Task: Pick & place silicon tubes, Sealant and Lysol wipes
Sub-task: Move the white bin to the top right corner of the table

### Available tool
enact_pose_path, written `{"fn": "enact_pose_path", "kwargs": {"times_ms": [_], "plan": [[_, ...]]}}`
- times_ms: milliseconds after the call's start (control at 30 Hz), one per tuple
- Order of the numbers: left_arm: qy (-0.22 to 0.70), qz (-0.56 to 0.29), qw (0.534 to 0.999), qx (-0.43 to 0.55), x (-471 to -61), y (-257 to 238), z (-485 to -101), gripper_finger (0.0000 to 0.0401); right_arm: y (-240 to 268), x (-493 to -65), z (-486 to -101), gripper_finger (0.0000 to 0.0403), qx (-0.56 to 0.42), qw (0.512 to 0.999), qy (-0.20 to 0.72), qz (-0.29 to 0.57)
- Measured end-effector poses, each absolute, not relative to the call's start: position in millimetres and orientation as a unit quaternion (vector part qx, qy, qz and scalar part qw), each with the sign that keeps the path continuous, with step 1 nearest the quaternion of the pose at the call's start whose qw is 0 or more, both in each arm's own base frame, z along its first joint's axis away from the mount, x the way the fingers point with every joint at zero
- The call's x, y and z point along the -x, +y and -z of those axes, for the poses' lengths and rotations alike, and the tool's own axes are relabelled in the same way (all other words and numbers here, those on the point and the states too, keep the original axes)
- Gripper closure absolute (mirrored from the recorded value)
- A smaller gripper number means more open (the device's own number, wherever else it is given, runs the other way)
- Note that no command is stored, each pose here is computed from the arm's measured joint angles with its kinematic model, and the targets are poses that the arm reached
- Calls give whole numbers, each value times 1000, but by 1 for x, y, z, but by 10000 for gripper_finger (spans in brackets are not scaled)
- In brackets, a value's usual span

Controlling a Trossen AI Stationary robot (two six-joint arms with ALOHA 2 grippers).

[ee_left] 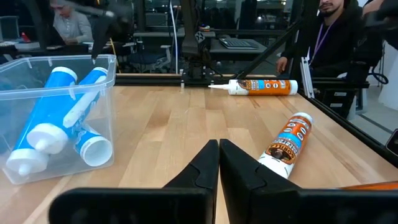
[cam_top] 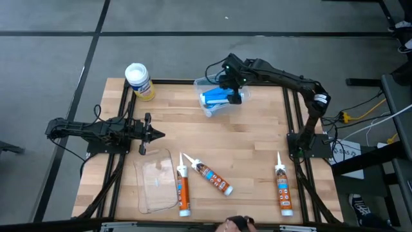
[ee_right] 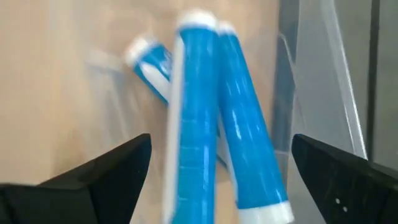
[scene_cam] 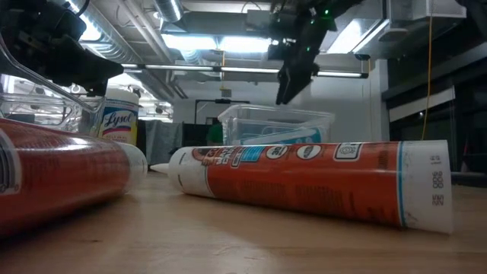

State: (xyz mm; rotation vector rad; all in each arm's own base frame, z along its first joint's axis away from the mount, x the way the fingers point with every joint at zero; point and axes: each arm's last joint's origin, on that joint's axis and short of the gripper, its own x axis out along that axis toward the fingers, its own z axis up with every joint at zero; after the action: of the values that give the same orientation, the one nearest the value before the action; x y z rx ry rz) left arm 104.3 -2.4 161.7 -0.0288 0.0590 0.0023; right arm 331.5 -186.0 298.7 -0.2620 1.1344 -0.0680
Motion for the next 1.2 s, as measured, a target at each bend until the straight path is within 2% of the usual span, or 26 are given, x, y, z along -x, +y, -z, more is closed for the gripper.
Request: {"fn": "enact_pose_path", "kwargs": {"times_ms": [167,433,733,1033,1133,1200], "plan": [[30,-1,999,14,-104,-2,-162,390,-164,-326,-316,27,121,846,519,-1],[30,-1,999,14,-104,-2,-162,392,-142,-314,-316,70,71,812,578,-25],[30,-1,999,14,-104,-2,-162,388,-139,-329,-292,90,65,789,609,-46],[30,-1,999,14,-104,-2,-162,391,-149,-343,-268,94,94,761,642,-6],[30,-1,999,14,-104,-2,-162,389,-150,-344,-262,116,79,754,653,-3],[30,-1,999,14,-104,-2,-162,389,-149,-342,-260,145,63,744,665,1]]}}
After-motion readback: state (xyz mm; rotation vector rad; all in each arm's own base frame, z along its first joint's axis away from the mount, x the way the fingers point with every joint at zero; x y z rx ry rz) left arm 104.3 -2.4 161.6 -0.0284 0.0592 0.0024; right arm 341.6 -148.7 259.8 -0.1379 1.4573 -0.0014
